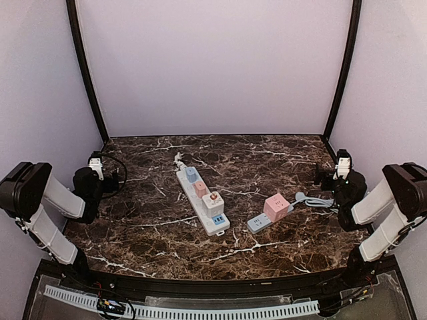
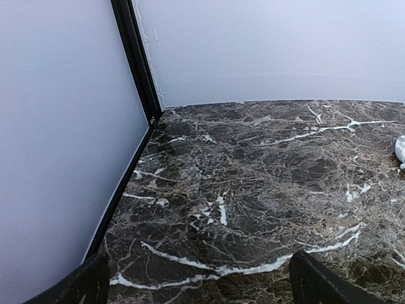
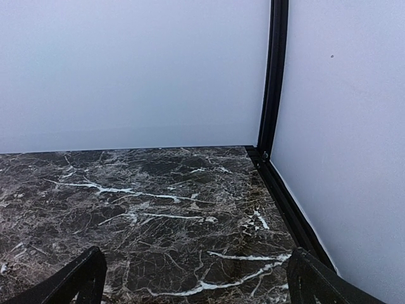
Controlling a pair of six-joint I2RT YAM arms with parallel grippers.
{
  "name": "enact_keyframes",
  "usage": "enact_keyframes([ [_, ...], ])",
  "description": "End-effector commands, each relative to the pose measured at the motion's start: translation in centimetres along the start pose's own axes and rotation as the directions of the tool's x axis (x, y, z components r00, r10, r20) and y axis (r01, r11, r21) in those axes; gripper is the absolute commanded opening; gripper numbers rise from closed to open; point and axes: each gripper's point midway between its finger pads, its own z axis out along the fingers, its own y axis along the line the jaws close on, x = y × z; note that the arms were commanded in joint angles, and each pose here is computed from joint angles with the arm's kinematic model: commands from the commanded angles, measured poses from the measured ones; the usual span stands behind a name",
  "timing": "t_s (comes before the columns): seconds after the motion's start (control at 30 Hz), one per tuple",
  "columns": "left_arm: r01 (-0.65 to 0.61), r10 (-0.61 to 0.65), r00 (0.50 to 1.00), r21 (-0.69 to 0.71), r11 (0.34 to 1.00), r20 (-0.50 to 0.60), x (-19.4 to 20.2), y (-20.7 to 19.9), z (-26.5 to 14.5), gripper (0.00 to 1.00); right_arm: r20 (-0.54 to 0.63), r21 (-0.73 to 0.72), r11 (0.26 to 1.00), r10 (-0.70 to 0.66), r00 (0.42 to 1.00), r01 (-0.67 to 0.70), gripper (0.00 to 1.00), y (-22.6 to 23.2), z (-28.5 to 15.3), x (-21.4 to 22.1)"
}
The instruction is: Insert the plug
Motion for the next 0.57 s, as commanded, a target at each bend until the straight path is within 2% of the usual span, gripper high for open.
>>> enact_keyframes([
  [0.0,0.013,-0.013,1.000,0.002,1.000,0.010,-0.44,0.08,0.02,0.99,0.038,0.014,1.000,0.009,0.999,-0.010,0.99,-0.28,0.12,-0.98],
  [0.53,0.012,-0.012,1.000,0.002,1.000,0.009,-0.42,0.07,0.02,0.99,0.034,-0.011,1.000,0.001,0.999,-0.001,0.99,0.17,0.19,-0.91],
])
